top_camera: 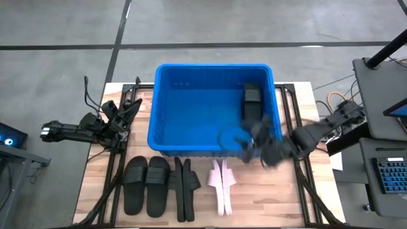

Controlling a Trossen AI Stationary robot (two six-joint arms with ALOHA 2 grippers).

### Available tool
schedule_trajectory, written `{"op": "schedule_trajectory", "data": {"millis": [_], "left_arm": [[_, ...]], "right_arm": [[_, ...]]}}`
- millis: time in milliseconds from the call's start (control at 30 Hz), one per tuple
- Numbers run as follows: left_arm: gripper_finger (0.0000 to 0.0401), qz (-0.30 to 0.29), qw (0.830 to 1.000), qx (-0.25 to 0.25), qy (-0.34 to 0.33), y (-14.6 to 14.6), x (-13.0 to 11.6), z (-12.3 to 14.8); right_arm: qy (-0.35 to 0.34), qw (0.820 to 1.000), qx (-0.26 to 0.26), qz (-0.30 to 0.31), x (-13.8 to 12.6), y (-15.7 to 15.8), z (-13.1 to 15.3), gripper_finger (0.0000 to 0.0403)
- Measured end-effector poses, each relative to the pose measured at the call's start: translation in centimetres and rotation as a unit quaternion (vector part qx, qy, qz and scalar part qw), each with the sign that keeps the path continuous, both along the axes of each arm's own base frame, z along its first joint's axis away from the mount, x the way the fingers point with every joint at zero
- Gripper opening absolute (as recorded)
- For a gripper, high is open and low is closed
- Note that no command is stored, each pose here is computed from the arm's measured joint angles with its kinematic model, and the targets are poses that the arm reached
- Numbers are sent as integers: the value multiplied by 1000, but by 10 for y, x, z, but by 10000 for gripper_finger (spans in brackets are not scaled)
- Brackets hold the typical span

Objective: Pick and place slides into bin
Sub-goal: Put the pink slide into the blue bin

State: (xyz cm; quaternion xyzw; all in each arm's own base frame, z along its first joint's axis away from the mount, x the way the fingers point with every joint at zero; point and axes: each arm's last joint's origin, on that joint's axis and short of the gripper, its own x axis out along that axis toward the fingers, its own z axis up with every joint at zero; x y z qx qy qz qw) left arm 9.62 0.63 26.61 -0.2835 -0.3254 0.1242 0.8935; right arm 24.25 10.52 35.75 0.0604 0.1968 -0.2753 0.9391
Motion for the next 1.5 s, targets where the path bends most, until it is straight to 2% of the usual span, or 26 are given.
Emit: {"op": "schedule_trajectory", "data": {"millis": [267,533,700,767,933,1233,1367,1500], "left_arm": [[184,2,1000,3,7,0,1,-1],[184,3,1000,-1,13,0,2,-2],[184,4,1000,-1,20,0,3,-3],[184,10,1000,-4,26,0,3,-4],[184,16,999,-9,30,1,4,-5],[184,33,999,-20,30,2,3,-5],[184,33,999,-20,30,2,4,-5],[184,33,999,-20,35,2,5,-6]], "right_arm": [[67,990,-32,123,-4,80,-43,233],[96,987,27,128,-4,120,-86,230],[170,972,21,159,-4,138,-118,223],[187,971,26,149,-4,143,-131,221],[195,976,61,80,-2,145,-154,216],[218,974,-1,55,5,149,-192,214],[194,980,-33,43,7,148,-194,214],[198,979,-38,41,9,145,-195,214]]}}
